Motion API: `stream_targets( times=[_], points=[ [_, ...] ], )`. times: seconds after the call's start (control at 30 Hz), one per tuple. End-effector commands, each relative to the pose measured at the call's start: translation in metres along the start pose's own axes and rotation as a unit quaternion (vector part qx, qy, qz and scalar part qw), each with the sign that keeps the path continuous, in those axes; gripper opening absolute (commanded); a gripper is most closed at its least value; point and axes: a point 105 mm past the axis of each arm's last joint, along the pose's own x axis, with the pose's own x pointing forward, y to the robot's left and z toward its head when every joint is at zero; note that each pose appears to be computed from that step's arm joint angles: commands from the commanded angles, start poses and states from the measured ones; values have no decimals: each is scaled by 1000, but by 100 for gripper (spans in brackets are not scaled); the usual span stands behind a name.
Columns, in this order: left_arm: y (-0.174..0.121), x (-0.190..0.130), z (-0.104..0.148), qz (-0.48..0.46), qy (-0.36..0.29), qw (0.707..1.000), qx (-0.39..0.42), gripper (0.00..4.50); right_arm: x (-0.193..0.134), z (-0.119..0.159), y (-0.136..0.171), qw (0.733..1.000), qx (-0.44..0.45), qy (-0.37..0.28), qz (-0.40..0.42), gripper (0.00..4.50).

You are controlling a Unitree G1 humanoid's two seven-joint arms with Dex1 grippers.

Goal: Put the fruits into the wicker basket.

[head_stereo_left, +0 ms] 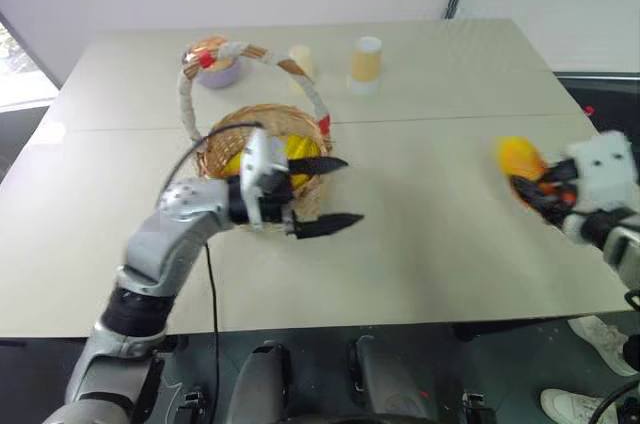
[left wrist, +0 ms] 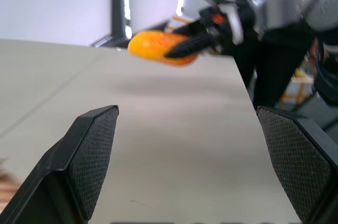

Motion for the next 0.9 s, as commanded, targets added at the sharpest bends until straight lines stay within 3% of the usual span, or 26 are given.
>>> stream_targets(
  times=[0.03, 0.13, 0.3, 0.47, 0.63, 0.67, 0.8, 0.9],
  points=[
    [10, -29, 14, 60, 9, 998, 21, 450, 8, 53, 65, 975, -38, -124, 182, 171],
    [19, -59, 11, 120, 48, 991, 38, 450, 39, 79, 97, 951, -37, -168, 256, 171],
    [18, -96, 9, 189, 89, 977, 50, 450, 80, 92, 136, 935, -47, -163, 311, 171],
    [10, -115, 6, 227, 114, 966, 54, 450, 124, 104, 142, 949, -51, -151, 273, 171],
    [4, -117, 6, 239, 110, 963, 53, 450, 140, 112, 145, 948, -30, -158, 276, 171],
    [4, -116, 6, 239, 110, 963, 52, 450, 140, 112, 145, 947, -29, -160, 276, 258],
    [6, -115, 7, 242, 104, 963, 50, 450, 126, 126, 142, 939, -31, -205, 274, 436],
    [8, -115, 5, 241, 100, 964, 43, 450, 96, 132, 136, 918, -19, -250, 307, 436]
  ],
)
